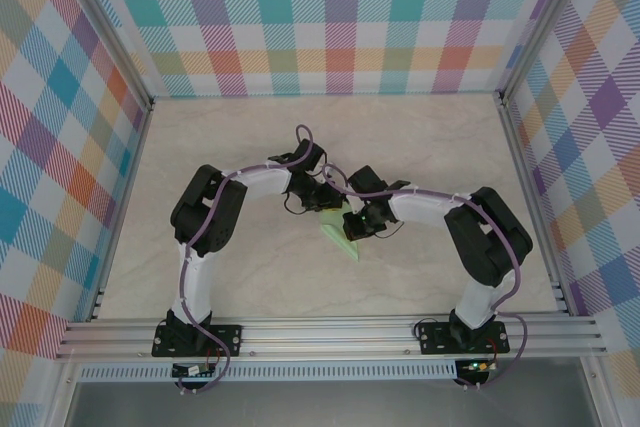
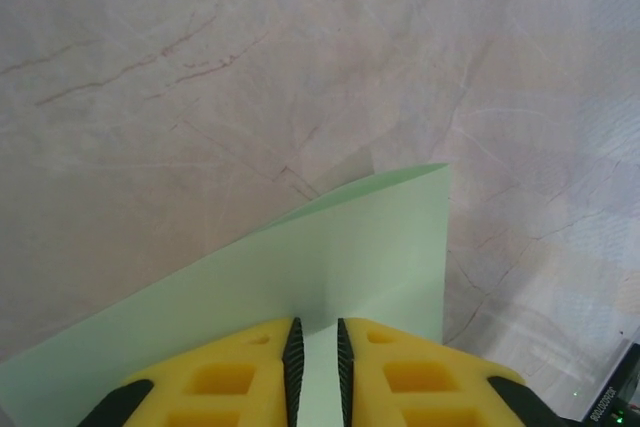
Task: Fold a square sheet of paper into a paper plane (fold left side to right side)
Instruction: Third fold the triangle at the center of the table.
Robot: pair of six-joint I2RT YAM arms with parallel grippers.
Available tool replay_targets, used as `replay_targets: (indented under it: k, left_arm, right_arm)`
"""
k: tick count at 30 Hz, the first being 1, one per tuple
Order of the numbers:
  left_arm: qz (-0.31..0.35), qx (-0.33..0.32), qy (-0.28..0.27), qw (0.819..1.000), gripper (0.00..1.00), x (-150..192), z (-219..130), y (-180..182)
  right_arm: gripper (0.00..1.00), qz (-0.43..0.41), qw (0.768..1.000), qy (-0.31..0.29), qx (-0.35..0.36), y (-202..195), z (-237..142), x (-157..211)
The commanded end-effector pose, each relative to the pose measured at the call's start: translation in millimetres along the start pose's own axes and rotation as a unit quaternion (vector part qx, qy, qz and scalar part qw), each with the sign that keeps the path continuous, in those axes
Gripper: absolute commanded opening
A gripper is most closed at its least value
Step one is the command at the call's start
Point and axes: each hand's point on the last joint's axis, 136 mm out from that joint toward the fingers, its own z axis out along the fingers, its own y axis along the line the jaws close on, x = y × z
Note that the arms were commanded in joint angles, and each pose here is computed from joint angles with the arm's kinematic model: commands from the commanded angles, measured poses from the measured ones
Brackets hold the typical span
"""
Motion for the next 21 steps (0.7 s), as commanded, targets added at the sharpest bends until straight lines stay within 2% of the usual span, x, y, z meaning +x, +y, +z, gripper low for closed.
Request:
replay_targets:
  k: [1, 5, 11, 15, 19, 21]
  left_arm:
    - [0.001, -0.014, 0.002, 1.000, 0.25, -1.2, -16.4, -4.9]
    - [0.000, -0.007, -0.020, 1.000, 0.33, -22.0, -40.5, -8.0]
    - [-0.016, -0.007, -0.045, 0.999, 0.38, -37.3, -74.9, 5.8]
    - [-0.017, 0.002, -0.057, 0.998, 0.28, -20.9, -91.5, 8.1]
    - [-0.033, 0.066, -0.052, 0.996, 0.18, 13.6, -90.8, -3.5]
    - [-0.029, 0.093, -0.050, 0.994, 0.16, 27.5, -87.8, -13.5]
  right_arm:
    - [0.00, 0.018, 0.999, 0.044, 0.020, -12.4, 9.1, 18.7]
    - [0.00, 0.015, 0.999, 0.044, 0.019, -11.7, 9.3, 20.0]
    - [0.00, 0.009, 0.999, 0.046, 0.016, -10.6, 9.4, 21.2]
    - [0.00, 0.006, 0.999, 0.046, 0.013, -9.0, 9.3, 21.0]
    - [0.00, 0.005, 0.999, 0.049, 0.011, -8.5, 9.8, 21.6]
    - [0.00, 0.004, 0.999, 0.049, 0.010, -7.4, 10.6, 21.4]
